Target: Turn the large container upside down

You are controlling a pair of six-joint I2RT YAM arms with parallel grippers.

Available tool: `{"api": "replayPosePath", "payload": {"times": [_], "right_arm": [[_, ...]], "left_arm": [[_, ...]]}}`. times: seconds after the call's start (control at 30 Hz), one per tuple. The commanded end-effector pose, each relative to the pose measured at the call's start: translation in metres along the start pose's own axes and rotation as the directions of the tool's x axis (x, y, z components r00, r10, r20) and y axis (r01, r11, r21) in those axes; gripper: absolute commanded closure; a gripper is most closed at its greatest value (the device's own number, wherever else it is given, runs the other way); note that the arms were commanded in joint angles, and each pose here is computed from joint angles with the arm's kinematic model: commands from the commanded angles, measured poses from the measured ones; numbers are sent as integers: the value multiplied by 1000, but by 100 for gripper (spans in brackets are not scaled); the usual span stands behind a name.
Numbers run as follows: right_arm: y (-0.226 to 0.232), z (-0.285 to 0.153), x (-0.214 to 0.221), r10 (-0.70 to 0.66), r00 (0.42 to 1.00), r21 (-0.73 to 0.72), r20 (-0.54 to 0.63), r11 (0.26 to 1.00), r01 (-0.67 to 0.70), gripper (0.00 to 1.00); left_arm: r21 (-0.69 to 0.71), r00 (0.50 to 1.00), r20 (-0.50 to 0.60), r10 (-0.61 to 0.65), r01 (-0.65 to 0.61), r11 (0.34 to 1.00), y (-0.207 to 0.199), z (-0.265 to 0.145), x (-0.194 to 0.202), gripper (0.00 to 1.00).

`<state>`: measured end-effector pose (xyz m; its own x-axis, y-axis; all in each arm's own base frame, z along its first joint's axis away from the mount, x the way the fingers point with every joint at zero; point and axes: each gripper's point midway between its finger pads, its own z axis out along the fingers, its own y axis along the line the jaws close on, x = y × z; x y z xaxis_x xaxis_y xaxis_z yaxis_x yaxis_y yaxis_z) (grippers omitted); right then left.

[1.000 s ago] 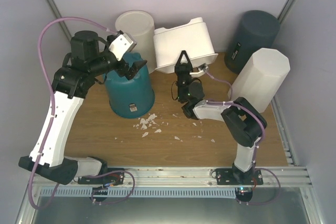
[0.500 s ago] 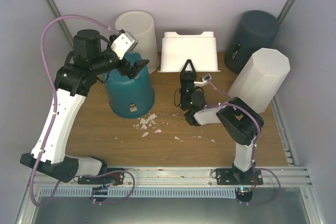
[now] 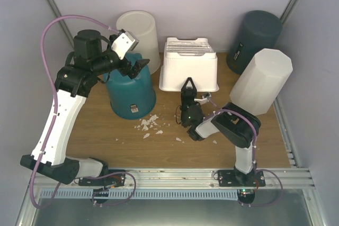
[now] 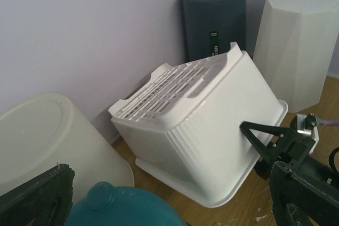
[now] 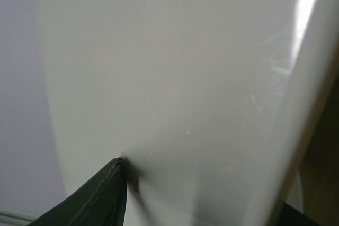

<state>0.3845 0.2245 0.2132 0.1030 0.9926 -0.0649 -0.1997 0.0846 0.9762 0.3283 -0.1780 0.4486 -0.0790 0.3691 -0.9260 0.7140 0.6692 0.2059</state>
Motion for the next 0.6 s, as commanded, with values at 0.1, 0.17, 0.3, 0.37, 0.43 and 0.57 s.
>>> {"api": "replayPosePath", "payload": {"times": [0.1, 0.17, 0.3, 0.37, 0.43, 0.57], "right_arm": [[-15, -30, -29, 318, 938, -56, 138, 948, -313, 40], [-27, -35, -25, 337, 930, -37, 146, 941, -336, 35], [-42, -44, -25, 343, 923, -9, 176, 938, -347, 18], [-48, -47, -25, 349, 918, -1, 187, 935, -355, 18], [-57, -50, -27, 351, 915, 9, 199, 933, -360, 18], [-71, -60, -34, 362, 906, 29, 221, 926, -377, 12]], "left_arm": [[-45, 999, 47, 9, -7, 999, 4, -10, -6, 1], [-50, 999, 35, 10, -8, 999, 4, -10, -1, 1], [-81, 1000, 26, 0, 2, 997, 13, -19, 7, 1], [-77, 999, 46, -26, 30, 997, 22, -29, 6, 1], [-67, 996, 63, -62, 66, 996, 33, -38, 7, 1], [-138, 993, 60, -106, 114, 984, 60, -52, 17, 1]]}}
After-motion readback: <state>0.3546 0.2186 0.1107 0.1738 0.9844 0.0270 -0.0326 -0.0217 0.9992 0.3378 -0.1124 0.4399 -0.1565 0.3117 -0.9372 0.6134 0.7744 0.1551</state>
